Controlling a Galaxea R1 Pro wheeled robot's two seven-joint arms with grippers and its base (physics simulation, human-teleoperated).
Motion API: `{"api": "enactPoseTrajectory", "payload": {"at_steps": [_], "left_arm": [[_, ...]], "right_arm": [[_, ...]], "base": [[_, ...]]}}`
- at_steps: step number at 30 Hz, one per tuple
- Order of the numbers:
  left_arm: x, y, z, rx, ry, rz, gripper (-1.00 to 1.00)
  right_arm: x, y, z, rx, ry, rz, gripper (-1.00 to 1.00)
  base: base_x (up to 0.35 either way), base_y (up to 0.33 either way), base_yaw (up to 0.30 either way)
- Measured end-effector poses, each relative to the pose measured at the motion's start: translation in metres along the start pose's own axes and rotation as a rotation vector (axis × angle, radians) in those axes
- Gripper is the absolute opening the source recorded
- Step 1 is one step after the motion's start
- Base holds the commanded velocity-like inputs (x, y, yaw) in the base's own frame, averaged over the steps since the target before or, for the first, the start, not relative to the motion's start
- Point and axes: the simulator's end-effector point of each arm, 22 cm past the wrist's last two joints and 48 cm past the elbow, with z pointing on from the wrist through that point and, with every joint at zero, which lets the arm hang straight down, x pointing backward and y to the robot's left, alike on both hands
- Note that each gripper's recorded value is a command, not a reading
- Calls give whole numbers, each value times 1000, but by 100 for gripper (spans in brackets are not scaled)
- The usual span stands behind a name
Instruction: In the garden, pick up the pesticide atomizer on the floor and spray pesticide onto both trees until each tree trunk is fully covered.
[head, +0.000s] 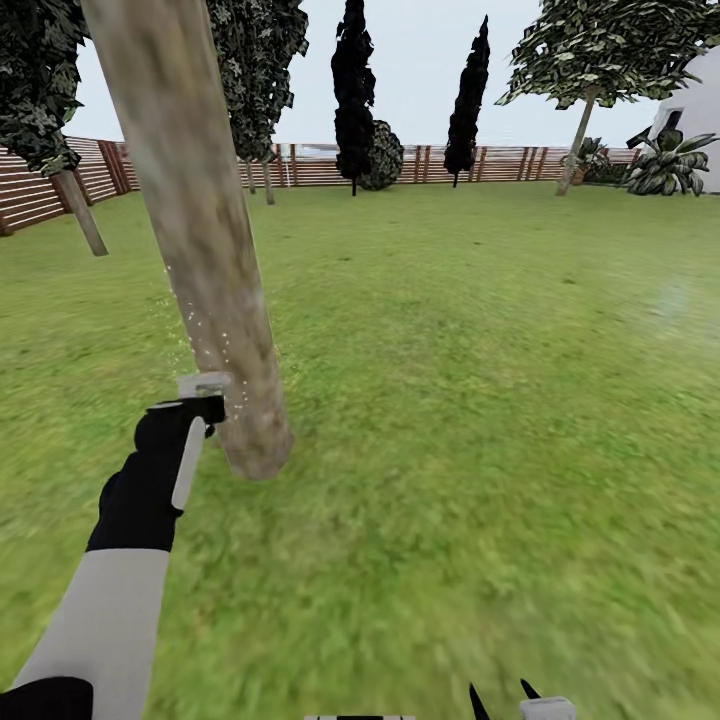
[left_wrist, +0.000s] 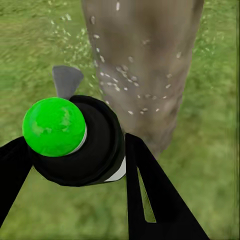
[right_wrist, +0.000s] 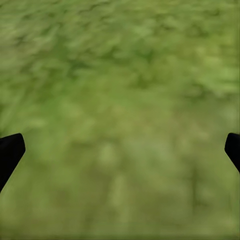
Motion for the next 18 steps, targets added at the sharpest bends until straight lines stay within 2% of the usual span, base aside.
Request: {"api": "enactPoseTrajectory", "payload": {"at_steps": [3, 4, 6, 9, 11, 13, 15, 16, 18], "left_arm": [[2, -27, -6, 46, 8, -12, -100], [1, -43, -10, 72, 7, -8, -100], [-2, -61, -16, 96, 5, 8, -100], [-18, -60, -23, 95, -20, 6, -100], [-25, -49, -25, 79, -8, 5, -100], [-40, -37, -28, 62, -28, -8, -100], [-47, -28, -28, 49, -18, -1, -100], [-48, -32, -29, 58, -16, -4, -100], [-53, -47, -34, 86, -21, -10, -100]], "right_arm": [[0, 0, 0, 0, 0, 0, 100], [0, 0, 0, 0, 0, 0, 100], [0, 0, 0, 0, 0, 0, 100], [0, 0, 0, 0, 0, 0, 100], [0, -1, 0, 1, 1, -1, 100], [0, 0, 0, 0, 0, 0, 100], [1, 2, 0, -3, 2, 1, 100], [1, 7, 1, -7, 0, 6, 100], [-2, 3, 1, 5, -8, 5, 100]], "base": [[0, 0, 0], [0, 0, 0], [0, 0, 0], [0, 0, 0], [0, 0, 0], [0, 0, 0], [0, 0, 0], [0, 0, 0], [0, 0, 0]]}}
